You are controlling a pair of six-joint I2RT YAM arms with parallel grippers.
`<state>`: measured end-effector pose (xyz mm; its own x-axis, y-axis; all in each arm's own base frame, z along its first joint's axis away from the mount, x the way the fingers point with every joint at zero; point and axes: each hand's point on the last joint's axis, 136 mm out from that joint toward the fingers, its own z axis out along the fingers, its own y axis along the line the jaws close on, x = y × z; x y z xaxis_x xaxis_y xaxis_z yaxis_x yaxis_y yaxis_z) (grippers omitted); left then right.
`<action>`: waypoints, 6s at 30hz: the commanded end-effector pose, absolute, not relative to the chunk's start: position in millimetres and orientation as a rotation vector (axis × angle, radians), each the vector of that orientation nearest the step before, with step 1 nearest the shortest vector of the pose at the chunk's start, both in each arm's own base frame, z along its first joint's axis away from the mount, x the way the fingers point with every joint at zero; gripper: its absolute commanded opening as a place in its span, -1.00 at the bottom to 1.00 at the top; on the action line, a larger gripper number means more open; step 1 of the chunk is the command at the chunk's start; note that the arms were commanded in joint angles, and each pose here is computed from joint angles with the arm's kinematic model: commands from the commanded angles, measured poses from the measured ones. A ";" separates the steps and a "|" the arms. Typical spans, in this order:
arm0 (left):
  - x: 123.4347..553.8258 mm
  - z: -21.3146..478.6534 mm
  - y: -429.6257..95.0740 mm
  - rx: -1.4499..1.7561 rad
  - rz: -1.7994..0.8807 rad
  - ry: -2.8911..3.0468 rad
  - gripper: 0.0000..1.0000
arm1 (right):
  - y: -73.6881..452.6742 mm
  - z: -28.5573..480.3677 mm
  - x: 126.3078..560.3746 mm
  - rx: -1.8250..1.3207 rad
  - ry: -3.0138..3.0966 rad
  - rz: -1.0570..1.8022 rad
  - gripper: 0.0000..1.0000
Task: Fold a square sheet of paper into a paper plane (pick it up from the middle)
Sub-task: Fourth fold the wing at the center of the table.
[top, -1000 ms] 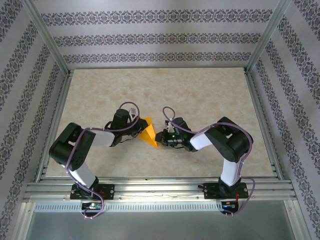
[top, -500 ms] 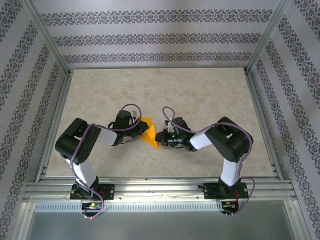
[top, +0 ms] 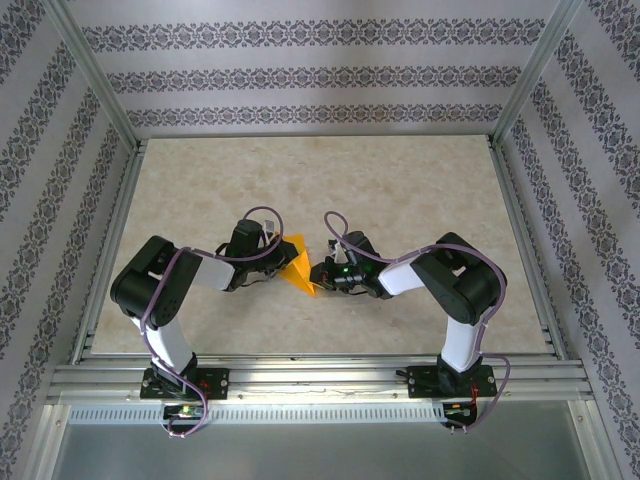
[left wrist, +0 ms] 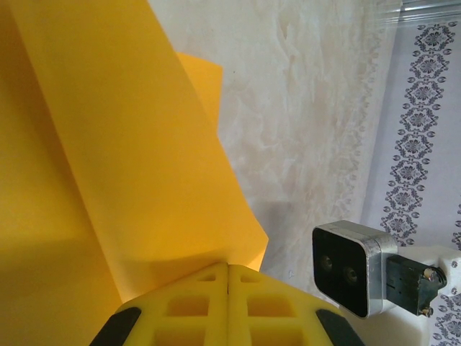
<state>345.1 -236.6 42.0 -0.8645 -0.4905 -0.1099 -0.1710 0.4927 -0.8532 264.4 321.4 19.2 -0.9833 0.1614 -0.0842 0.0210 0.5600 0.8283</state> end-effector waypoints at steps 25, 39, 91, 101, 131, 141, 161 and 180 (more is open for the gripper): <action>346.6 21.1 -236.7 -0.559 -1.226 2.487 -0.94 | 304.5 -9.8 249.4 0.208 2.795 1.283 -1.00; 348.0 17.7 -238.4 -0.558 -1.231 2.493 -0.94 | 305.1 -10.8 247.8 0.205 2.806 1.287 -1.00; 332.7 -6.9 -236.6 -0.562 -1.212 2.584 -0.97 | 307.4 8.3 215.4 0.048 2.884 1.365 -0.84; 332.0 -7.9 -235.8 -0.570 -1.216 2.579 -0.98 | 307.8 32.7 224.4 0.030 2.827 1.390 -0.70; 332.0 -3.6 -237.0 -0.576 -1.246 2.550 -0.98 | 302.4 39.7 218.0 -0.026 2.836 1.348 -0.58; 332.6 -3.2 -237.2 -0.577 -1.254 2.541 -0.98 | 313.5 78.6 249.9 -0.028 2.697 1.416 -0.59; 332.5 -4.0 -238.6 -0.578 -1.266 2.540 -0.98 | 342.6 29.8 245.7 -0.028 2.825 1.464 -0.86; 332.3 -6.2 -236.1 -0.598 -1.253 2.539 -0.99 | 328.0 23.9 216.3 -0.043 2.848 1.429 -0.85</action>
<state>344.6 -246.4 23.5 -0.8929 -0.4424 -0.0840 -0.1713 0.5062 -0.8452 226.1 333.2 20.8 -0.9989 -0.0398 0.0258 -0.0021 0.5807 0.8141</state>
